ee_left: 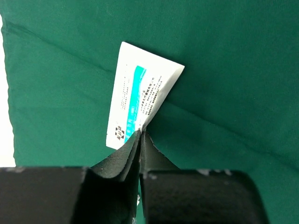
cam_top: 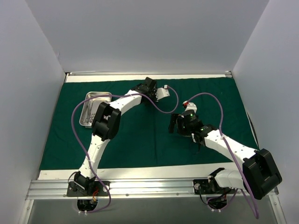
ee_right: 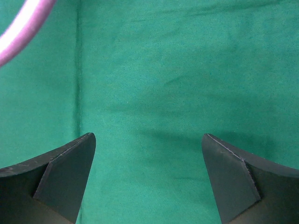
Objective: Open and lay out the surgical kit
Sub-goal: Place the medical item in the surgical kit, then pick up the medical item from the container.
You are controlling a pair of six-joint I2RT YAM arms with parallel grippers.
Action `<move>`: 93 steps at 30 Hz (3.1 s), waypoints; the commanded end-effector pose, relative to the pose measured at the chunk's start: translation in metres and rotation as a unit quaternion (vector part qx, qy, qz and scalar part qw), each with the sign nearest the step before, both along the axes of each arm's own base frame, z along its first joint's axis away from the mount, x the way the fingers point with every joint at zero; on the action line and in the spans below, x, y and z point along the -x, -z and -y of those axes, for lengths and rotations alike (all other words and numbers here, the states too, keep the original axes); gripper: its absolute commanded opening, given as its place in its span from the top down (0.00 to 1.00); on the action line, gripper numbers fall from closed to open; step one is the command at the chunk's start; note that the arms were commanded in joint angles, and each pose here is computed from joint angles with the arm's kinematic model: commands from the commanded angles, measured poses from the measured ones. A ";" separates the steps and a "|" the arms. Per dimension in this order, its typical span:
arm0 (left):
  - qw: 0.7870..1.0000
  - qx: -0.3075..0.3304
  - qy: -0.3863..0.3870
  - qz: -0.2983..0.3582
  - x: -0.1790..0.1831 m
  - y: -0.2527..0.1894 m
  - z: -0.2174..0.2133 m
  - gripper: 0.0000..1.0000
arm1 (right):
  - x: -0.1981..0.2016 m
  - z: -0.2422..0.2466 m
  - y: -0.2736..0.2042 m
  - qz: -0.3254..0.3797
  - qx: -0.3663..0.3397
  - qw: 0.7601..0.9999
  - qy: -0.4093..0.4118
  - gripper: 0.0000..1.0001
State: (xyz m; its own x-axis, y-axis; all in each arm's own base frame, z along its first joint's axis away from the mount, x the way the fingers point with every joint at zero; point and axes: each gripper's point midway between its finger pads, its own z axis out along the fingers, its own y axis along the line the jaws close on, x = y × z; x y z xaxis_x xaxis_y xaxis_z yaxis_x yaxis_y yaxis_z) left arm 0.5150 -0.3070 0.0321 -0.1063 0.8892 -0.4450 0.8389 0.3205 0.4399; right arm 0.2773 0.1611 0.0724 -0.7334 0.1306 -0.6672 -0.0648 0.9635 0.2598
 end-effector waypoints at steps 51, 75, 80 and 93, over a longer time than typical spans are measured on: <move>0.794 0.339 -0.503 0.042 0.088 -0.197 -0.230 0.09 | -0.006 -0.007 -0.032 0.068 -0.018 0.997 -0.026 0.09; 0.765 0.203 -0.606 -0.084 0.062 -0.050 -0.306 0.58 | -0.008 -0.017 -0.015 0.049 -0.023 0.998 -0.041 0.08; 0.765 0.192 -0.608 -0.092 0.055 -0.036 -0.312 0.63 | -0.009 -0.020 -0.015 0.049 -0.026 0.998 -0.043 0.09; 0.769 0.181 -0.600 -0.124 0.055 -0.009 -0.309 0.67 | -0.008 -0.019 -0.012 0.044 -0.023 0.998 -0.042 0.09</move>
State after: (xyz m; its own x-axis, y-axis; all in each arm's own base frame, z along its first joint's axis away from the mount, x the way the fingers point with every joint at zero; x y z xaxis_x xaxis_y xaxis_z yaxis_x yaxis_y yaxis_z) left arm 0.4492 0.0029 0.0378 -0.8837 -0.1032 -0.4565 -0.1300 0.9911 0.0276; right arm 0.2829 0.1760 0.0811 -0.6927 0.0979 -0.7145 -0.1587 0.9457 0.2835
